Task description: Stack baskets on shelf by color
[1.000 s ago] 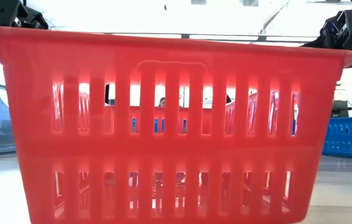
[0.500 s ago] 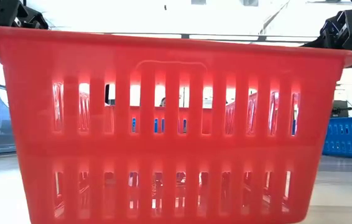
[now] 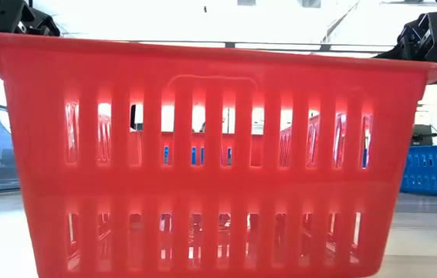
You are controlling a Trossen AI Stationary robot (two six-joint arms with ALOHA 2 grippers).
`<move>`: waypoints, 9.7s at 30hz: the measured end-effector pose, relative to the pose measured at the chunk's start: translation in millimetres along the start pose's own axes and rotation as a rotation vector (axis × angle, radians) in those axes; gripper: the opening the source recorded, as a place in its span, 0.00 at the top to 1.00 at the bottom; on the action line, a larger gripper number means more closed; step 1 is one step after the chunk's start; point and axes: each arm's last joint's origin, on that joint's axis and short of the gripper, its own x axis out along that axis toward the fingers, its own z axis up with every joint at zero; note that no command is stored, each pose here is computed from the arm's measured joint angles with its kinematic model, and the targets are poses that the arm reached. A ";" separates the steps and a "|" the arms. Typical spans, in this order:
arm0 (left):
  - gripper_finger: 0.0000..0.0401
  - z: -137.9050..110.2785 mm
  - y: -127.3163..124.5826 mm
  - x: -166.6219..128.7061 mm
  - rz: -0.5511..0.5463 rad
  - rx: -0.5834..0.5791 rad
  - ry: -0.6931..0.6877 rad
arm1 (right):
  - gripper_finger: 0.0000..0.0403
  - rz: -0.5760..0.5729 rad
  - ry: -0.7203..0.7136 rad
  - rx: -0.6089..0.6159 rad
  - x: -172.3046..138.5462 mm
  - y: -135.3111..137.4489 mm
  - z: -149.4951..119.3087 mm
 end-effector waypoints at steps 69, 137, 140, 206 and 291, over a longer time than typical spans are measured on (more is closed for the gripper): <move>0.64 0.0 0.0 0.0 -0.001 -0.160 0.000 | 0.72 -0.203 -0.153 0.255 13.2 21.8 109.7; 0.64 -0.1 0.0 0.0 0.000 -0.479 0.000 | 0.71 0.209 1.059 -0.226 163.1 149.5 -36.7; 0.64 -0.1 0.0 0.0 0.001 -0.479 0.000 | 0.71 0.204 1.071 -0.230 164.8 148.9 -42.6; 0.64 -0.1 0.1 0.0 0.004 -0.471 -0.002 | 1.00 -0.120 0.711 -0.836 144.8 69.8 87.0; 0.64 -0.1 0.1 0.0 0.003 -0.471 -0.002 | 1.00 -0.162 1.091 -0.634 172.6 -44.9 52.6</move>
